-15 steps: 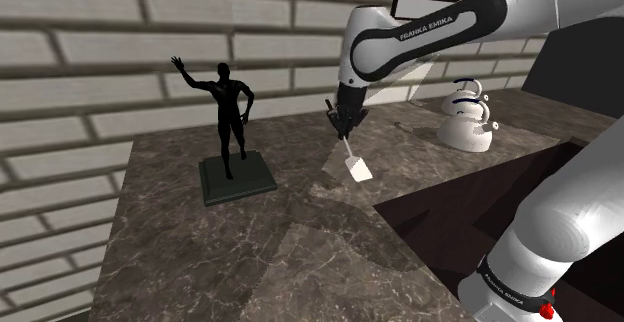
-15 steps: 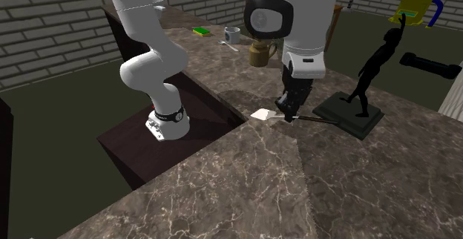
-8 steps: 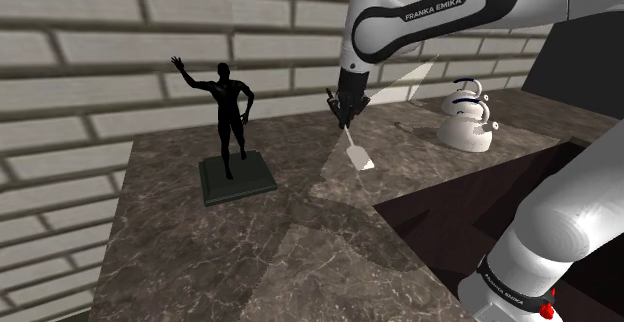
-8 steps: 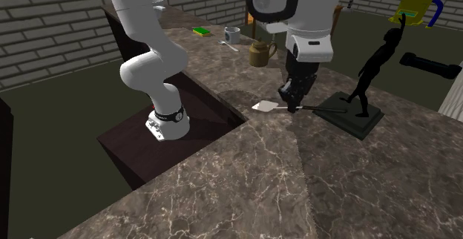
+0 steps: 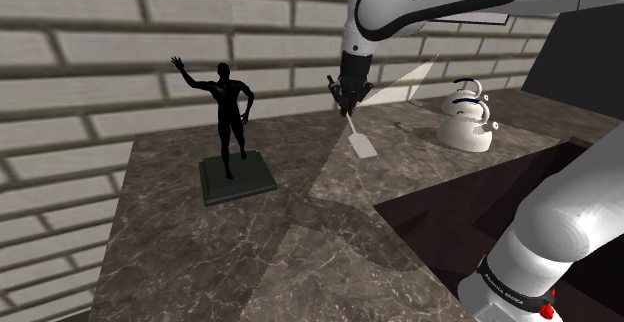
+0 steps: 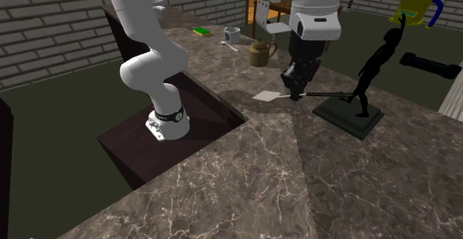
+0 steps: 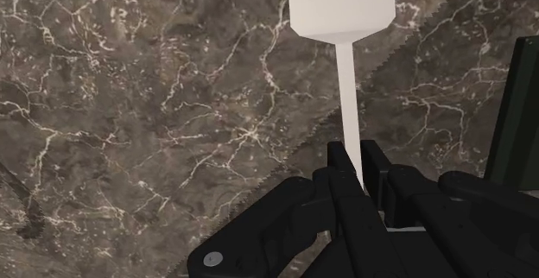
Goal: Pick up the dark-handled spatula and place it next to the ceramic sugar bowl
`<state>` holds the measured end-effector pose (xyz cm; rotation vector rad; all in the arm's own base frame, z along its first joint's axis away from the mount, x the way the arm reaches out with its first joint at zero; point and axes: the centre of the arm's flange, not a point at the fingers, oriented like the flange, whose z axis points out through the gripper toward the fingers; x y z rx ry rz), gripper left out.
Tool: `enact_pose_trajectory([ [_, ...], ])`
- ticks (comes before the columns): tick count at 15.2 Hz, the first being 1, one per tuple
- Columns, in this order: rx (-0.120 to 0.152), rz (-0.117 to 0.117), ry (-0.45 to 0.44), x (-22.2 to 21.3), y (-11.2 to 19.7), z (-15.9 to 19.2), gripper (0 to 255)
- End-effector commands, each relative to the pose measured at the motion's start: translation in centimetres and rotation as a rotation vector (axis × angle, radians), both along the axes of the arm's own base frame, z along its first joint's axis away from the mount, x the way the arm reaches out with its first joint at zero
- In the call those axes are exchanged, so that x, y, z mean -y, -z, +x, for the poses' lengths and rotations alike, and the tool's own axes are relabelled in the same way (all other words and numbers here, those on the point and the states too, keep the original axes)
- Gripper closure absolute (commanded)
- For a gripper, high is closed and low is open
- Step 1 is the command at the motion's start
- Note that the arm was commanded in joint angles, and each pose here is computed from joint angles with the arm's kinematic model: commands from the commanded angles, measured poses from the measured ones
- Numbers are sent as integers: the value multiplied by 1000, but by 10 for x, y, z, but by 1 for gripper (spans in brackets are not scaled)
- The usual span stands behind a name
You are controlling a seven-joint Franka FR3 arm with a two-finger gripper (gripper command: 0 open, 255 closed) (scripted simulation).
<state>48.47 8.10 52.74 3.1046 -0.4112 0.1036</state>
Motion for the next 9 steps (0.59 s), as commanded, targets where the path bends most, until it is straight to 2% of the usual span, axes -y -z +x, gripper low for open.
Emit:
enact_pose_trajectory([
  [1, 0, 0, 0, 2, -12, 0, 255],
  [5, 0, 0, 0, 2, -30, 0, 255],
  [9, 0, 0, 0, -32, -30, -41, 255],
])
